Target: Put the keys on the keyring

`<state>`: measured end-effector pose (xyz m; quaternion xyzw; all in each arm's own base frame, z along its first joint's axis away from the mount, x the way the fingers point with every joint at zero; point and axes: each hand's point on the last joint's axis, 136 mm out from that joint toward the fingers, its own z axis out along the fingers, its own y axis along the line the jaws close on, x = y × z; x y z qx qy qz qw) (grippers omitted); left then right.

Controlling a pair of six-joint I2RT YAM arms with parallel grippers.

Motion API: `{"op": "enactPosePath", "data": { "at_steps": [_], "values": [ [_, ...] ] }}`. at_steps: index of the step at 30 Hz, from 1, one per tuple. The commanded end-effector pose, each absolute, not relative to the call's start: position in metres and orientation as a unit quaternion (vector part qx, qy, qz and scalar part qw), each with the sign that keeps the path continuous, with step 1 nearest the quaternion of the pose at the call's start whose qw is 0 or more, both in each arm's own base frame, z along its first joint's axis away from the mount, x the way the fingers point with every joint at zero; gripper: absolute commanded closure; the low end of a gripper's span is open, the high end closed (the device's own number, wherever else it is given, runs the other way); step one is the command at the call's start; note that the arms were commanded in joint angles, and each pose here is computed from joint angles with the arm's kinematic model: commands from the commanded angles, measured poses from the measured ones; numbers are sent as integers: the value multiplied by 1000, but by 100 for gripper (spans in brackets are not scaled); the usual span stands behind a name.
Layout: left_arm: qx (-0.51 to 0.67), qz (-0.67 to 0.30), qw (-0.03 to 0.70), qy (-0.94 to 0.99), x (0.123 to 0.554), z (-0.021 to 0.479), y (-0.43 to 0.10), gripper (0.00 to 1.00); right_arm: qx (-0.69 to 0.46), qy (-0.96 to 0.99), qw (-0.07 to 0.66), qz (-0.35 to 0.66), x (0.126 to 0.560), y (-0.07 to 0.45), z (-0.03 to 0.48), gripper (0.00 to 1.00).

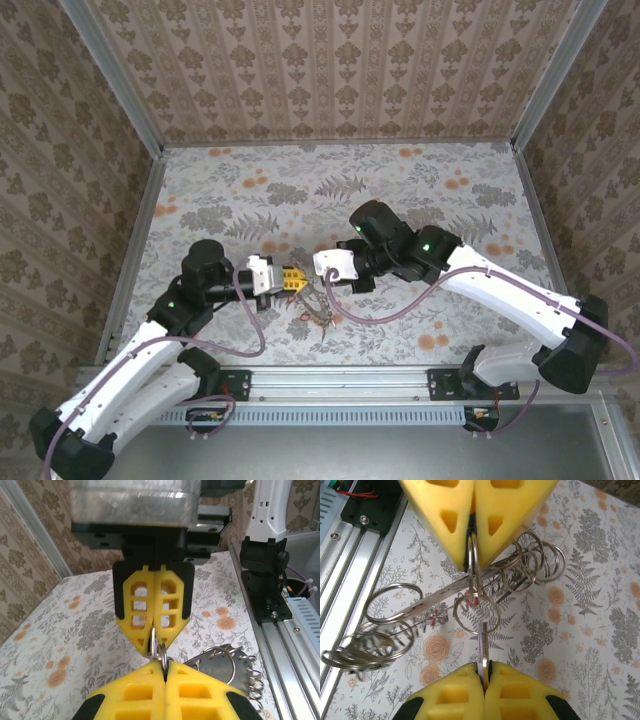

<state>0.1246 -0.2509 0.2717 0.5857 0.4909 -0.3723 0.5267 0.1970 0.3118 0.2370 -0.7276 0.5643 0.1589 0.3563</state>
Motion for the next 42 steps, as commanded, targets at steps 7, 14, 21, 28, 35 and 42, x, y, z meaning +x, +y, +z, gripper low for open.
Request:
{"op": "enactPosePath", "data": {
  "at_steps": [7,14,21,28,35,42],
  "values": [
    [612,-423,529,408,105,295,-257,100,-713,560,360,220,192,325,252,100],
    [613,-414,514,433,112,281,-257,100,-701,546,401,225,191,322,282,100],
    [606,-398,511,463,122,271,-253,100,-703,541,410,213,187,311,297,100],
    [603,-396,498,481,128,263,-254,100,-707,528,423,205,186,313,309,100],
    [594,-379,483,519,140,248,-254,100,-734,524,402,156,193,308,306,100],
    [582,-349,463,570,153,233,-247,66,-753,544,365,53,222,293,291,100]
  ]
}}
